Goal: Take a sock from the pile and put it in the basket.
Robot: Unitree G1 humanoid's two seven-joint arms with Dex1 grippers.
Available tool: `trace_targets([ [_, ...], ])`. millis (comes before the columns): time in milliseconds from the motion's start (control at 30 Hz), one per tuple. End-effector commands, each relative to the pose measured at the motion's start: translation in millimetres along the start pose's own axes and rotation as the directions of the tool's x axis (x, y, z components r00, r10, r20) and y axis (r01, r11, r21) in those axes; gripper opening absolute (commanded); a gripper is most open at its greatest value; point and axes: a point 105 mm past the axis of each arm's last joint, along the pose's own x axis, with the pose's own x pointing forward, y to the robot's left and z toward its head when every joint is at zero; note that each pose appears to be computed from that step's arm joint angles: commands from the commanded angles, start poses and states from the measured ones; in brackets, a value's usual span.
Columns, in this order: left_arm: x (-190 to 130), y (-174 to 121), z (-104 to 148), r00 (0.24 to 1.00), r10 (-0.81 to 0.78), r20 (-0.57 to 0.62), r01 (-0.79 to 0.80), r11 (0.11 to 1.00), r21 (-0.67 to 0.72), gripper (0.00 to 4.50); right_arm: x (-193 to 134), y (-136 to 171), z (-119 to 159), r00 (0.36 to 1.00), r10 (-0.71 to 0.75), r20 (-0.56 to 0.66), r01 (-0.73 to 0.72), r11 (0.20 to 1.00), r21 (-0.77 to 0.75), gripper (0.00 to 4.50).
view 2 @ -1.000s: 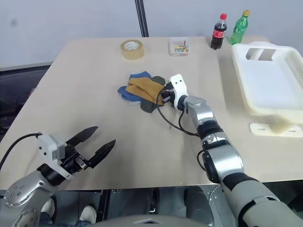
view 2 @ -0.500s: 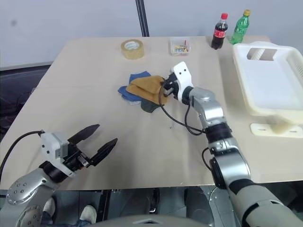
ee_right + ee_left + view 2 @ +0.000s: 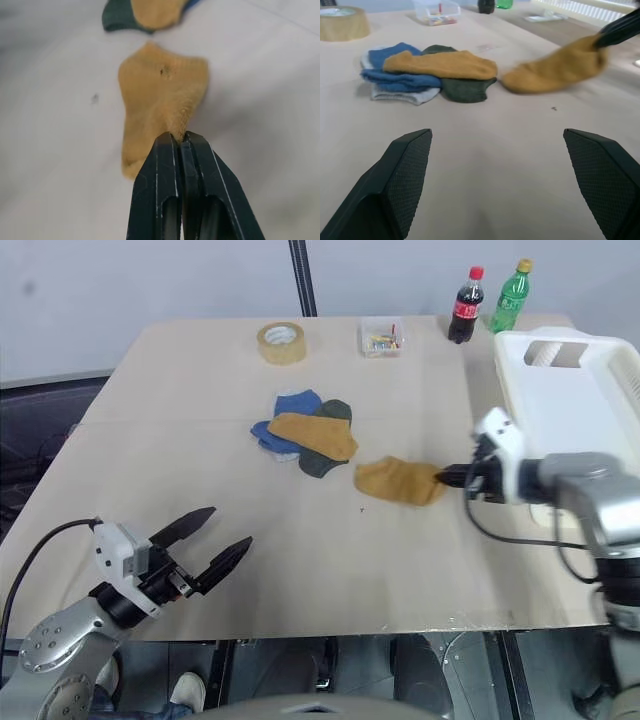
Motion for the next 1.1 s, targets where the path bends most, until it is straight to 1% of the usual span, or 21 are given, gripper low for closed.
trace_targets([
  [33, 2, -2, 9, 0.999, -0.026, 0.023, 0.026, 0.999, 0.024, 4.50, -24, 25, 48, 0.988, 0.117, 0.102, -0.107, 0.990, -0.095, 0.05],
  [67, 3, -3, 8, 0.999, -0.029, 0.025, 0.028, 0.999, 0.023, 4.50, -23, 34, 57, 0.980, 0.162, 0.116, -0.150, 0.983, -0.108, 0.05],
  [100, 5, -4, 8, 0.999, -0.034, 0.026, 0.033, 0.999, 0.022, 4.50, -13, 43, 60, 0.974, 0.197, 0.107, -0.186, 0.977, -0.109, 0.05],
  [167, 7, -5, 7, 0.999, -0.040, 0.028, 0.040, 0.999, 0.019, 4.50, 12, 57, 57, 0.966, 0.248, 0.073, -0.240, 0.965, -0.102, 0.05],
  [267, 9, -5, 5, 0.999, -0.042, 0.027, 0.042, 0.999, 0.016, 4.50, 47, 76, 52, 0.944, 0.322, 0.070, -0.318, 0.946, -0.053, 0.05],
  [367, 9, -4, 4, 0.999, -0.041, 0.024, 0.041, 0.999, 0.013, 4.50, 76, 82, 49, 0.940, 0.332, 0.074, -0.331, 0.943, -0.024, 0.05],
  [400, 9, -5, 3, 0.999, -0.041, 0.024, 0.041, 0.999, 0.011, 4.50, 88, 82, 49, 0.944, 0.321, 0.078, -0.320, 0.947, -0.020, 0.49],
  [433, 9, -6, 3, 0.999, -0.041, 0.024, 0.041, 0.999, 0.010, 4.50, 97, 83, 51, 0.943, 0.320, 0.089, -0.320, 0.947, -0.022, 0.67],
  [467, 9, -6, 3, 0.999, -0.042, 0.025, 0.041, 0.999, 0.010, 4.50, 102, 85, 53, 0.942, 0.320, 0.096, -0.320, 0.947, -0.025, 0.67],
  [500, 9, -6, 3, 0.999, -0.042, 0.025, 0.041, 0.999, 0.010, 4.50, 108, 87, 56, 0.939, 0.326, 0.109, -0.324, 0.945, -0.038, 1.35],
  [533, 9, -6, 3, 0.999, -0.041, 0.026, 0.041, 0.999, 0.010, 4.50, 114, 89, 62, 0.937, 0.323, 0.132, -0.319, 0.946, -0.048, 1.52],
  [567, 9, -7, 3, 0.999, -0.040, 0.027, 0.040, 0.999, 0.009, 4.50, 120, 89, 68, 0.936, 0.311, 0.164, -0.307, 0.950, -0.054, 2.08],
  [600, 9, -7, 3, 0.999, -0.040, 0.028, 0.039, 0.999, 0.009, 4.50, 125, 89, 72, 0.935, 0.302, 0.185, -0.297, 0.953, -0.057, 2.47],
  [667, 10, -7, 3, 0.999, -0.038, 0.028, 0.038, 0.999, 0.008, 4.50, 138, 80, 81, 0.947, 0.218, 0.238, -0.215, 0.976, -0.038, 3.54],
  [700, 10, -7, 3, 0.999, -0.037, 0.029, 0.036, 0.999, 0.007, 4.50, 143, 76, 81, 0.952, 0.182, 0.246, -0.180, 0.983, -0.031, 3.73],
  [733, 10, -7, 3, 0.999, -0.035, 0.029, 0.034, 0.999, 0.008, 4.50, 145, 73, 80, 0.955, 0.163, 0.248, -0.158, 0.987, -0.040, 4.17],
  [767, 10, -7, 3, 0.999, -0.033, 0.029, 0.033, 0.999, 0.008, 4.50, 145, 72, 79, 0.956, 0.156, 0.249, -0.149, 0.988, -0.048, 4.48],
  [900, 9, -6, 4, 0.999, -0.026, 0.030, 0.025, 1.000, 0.011, 4.50, 120, 65, 73, 0.948, 0.200, 0.249, -0.182, 0.979, -0.093, 4.48],
  [967, 9, -7, 3, 0.999, -0.026, 0.030, 0.026, 1.000, 0.010, 4.50, 102, 63, 57, 0.951, 0.243, 0.189, -0.216, 0.964, -0.153, 4.48],
  [1000, 10, -8, 3, 0.999, -0.030, 0.029, 0.030, 1.000, 0.010, 4.50, 92, 64, 45, 0.951, 0.267, 0.158, -0.229, 0.948, -0.222, 4.48],
  [1100, 12, -7, 3, 0.999, -0.033, 0.028, 0.033, 0.999, 0.011, 4.50, 70, 78, 9, 0.935, 0.350, 0.062, -0.304, 0.878, -0.370, 4.48],
])
